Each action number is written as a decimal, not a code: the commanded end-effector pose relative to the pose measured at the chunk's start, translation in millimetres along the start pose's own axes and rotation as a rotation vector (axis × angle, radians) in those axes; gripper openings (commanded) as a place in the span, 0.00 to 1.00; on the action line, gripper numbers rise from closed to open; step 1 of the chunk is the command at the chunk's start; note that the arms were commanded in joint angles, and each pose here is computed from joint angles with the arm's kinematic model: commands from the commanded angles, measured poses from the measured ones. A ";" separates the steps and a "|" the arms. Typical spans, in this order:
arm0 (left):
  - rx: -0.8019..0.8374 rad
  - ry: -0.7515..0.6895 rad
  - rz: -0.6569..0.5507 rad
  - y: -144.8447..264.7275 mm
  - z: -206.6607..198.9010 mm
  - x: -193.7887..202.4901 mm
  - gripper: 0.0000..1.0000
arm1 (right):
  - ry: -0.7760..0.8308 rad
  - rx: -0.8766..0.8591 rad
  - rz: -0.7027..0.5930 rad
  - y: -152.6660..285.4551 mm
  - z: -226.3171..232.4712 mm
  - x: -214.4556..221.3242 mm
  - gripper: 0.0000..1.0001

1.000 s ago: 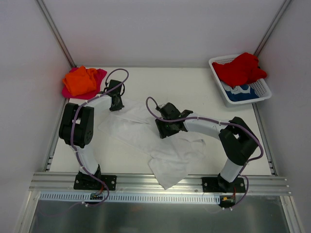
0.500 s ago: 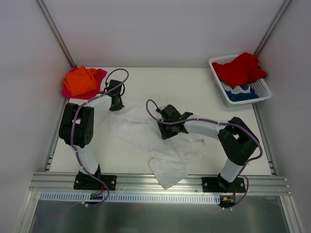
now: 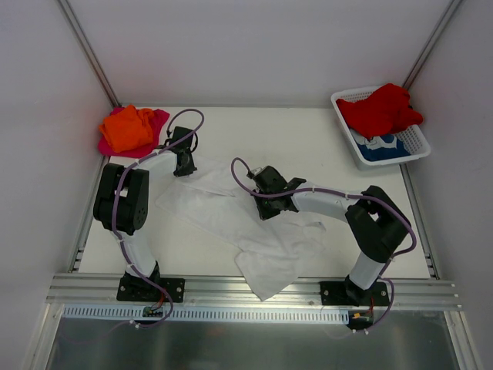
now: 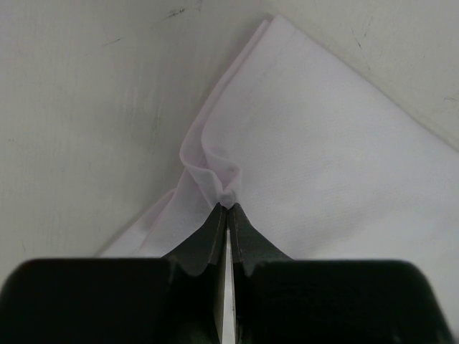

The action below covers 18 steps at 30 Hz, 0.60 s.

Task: Fold and stack the t-shirts
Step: Flatten out the tshirt

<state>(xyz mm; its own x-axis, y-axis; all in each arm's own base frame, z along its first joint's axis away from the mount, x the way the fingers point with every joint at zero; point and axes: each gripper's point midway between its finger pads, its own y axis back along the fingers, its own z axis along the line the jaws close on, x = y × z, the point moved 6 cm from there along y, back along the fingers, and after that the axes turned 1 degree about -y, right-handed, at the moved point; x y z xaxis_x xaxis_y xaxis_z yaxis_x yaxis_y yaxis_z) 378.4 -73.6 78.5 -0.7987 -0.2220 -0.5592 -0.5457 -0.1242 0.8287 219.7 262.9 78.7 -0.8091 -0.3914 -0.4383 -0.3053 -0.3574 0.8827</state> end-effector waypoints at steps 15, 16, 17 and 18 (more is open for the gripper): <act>0.068 0.025 -0.136 42.0 -4.2 -45.7 0.00 | 0.018 0.016 -0.255 84.6 -13.7 -66.0 0.00; 0.069 0.027 -0.142 44.6 -4.3 -48.1 0.00 | 0.018 0.022 -0.274 92.5 -15.7 -72.7 0.00; 0.071 0.030 -0.154 49.3 -4.1 -51.4 0.00 | 0.017 0.031 -0.296 100.3 -20.4 -77.7 0.00; 0.077 0.035 -0.172 54.3 -5.2 -57.5 0.00 | 0.017 0.037 -0.312 105.8 -22.7 -81.7 0.00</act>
<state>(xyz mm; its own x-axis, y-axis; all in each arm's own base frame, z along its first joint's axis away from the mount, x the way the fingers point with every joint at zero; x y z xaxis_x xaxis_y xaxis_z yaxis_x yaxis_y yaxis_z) 386.9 -75.5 111.0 -0.7504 -0.2305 -0.6195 -0.6129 -0.1084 0.7827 253.8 246.9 160.5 -0.7343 -0.3042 -0.6069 -0.4709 -0.4157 0.7781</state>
